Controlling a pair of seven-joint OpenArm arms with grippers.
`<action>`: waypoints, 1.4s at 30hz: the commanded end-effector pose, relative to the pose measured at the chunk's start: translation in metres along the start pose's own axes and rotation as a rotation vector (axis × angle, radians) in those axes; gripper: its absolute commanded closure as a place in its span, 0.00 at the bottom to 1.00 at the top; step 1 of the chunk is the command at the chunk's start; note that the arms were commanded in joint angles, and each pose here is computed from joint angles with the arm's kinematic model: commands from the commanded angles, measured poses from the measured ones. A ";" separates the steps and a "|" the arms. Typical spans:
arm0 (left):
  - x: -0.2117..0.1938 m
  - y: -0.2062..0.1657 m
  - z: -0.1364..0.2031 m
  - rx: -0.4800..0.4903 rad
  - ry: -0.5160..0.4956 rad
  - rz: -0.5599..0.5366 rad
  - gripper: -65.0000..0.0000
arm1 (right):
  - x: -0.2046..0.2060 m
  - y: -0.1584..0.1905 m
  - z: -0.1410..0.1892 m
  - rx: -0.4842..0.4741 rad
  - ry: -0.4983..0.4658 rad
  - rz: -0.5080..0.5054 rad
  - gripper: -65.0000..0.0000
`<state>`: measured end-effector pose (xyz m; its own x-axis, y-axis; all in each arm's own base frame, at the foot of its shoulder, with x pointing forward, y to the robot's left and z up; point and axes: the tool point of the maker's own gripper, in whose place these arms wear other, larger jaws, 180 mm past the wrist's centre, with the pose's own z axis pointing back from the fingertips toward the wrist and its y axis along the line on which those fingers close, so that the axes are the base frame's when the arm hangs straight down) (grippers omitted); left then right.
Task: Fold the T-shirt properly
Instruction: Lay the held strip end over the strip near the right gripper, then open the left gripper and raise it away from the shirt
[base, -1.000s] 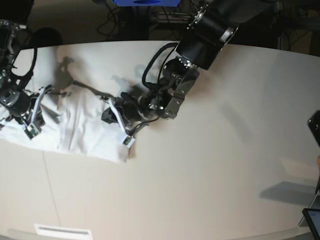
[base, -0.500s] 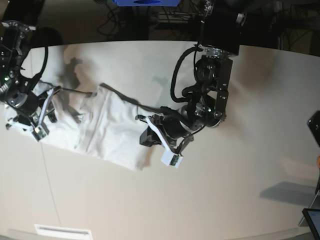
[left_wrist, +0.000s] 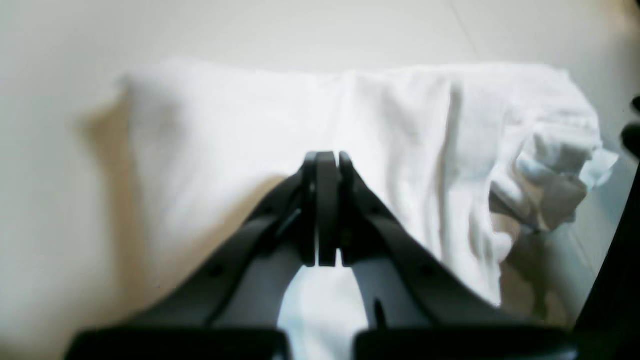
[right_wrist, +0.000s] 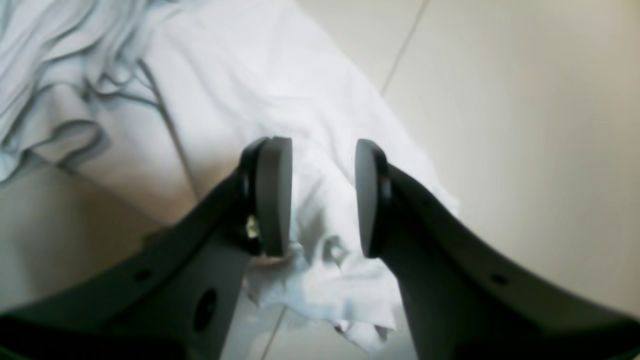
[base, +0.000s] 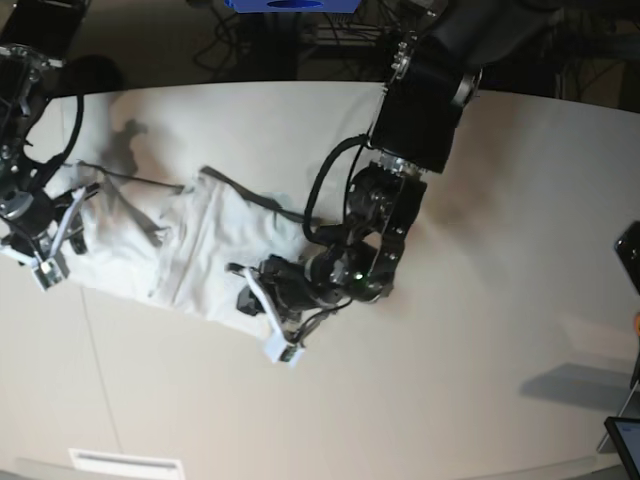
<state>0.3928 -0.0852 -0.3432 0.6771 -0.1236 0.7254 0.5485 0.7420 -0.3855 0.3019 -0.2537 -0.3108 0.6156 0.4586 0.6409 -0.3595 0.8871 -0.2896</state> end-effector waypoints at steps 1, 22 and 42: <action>0.021 -0.016 -0.006 -0.034 -0.035 -0.045 1.00 | 0.010 -0.017 0.008 -0.045 -0.042 -0.005 0.69; -0.089 0.059 0.012 0.132 0.120 0.050 1.00 | -0.007 -0.014 0.008 -0.036 0.019 -0.005 0.69; 0.017 0.099 0.113 0.261 -0.140 0.108 1.00 | 0.052 0.105 -0.009 0.245 -0.086 0.268 0.75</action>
<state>0.3943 0.0602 -0.3227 0.6803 0.0349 0.7321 0.3033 0.8959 -0.3247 0.2959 -0.1355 -0.3271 0.4497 0.6580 0.6040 -0.6715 0.6949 -0.2572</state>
